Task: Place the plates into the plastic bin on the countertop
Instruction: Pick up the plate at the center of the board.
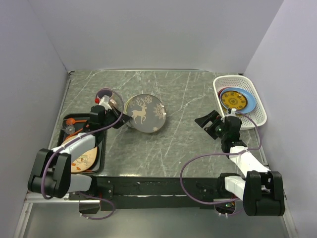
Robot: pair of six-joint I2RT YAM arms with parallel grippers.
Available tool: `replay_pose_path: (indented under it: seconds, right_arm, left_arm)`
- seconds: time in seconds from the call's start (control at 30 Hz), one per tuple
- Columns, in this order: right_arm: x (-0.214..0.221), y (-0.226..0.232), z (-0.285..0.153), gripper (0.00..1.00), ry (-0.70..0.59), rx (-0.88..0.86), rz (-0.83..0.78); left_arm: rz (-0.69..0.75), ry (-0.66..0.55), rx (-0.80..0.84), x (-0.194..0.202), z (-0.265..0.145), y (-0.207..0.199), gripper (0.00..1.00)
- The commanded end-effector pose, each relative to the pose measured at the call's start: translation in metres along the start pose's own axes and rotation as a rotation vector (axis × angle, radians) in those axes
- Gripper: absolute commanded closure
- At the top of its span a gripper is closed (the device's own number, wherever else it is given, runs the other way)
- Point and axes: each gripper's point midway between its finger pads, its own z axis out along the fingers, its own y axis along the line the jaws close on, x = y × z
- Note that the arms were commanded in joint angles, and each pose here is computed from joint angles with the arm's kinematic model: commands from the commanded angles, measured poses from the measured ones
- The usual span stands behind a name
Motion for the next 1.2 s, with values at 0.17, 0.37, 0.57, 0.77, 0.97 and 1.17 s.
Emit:
replay_pose_path:
  seconds: [0.17,0.37,0.57,0.77,0.97,1.17]
  right_arm:
    - [-0.003,0.018,-0.008,0.00,-0.025,-0.071,-0.029]
    - [0.003,0.022,-0.009,0.00,-0.009,-0.096,-0.032]
    - [0.014,0.040,-0.006,0.00,0.030,-0.147,-0.041]
    - [0.031,0.063,0.003,0.00,0.089,-0.199,-0.065]
    - [0.049,0.081,0.010,0.00,0.136,-0.258,-0.059]
    - [0.068,0.093,0.019,0.01,0.198,-0.292,-0.039]
  left_arm:
    - [0.062,-0.055,0.239,-0.013,-0.028,-0.062,0.99]
    - [0.061,-0.024,0.289,-0.006,-0.031,-0.070,0.99]
    - [0.069,0.014,0.312,0.004,-0.029,-0.079,0.99]
    - [0.086,0.051,0.336,0.021,-0.025,-0.096,0.99]
    - [0.087,0.097,0.364,0.034,-0.018,-0.110,0.99]
    - [0.088,0.127,0.382,0.044,-0.015,-0.119,0.99]
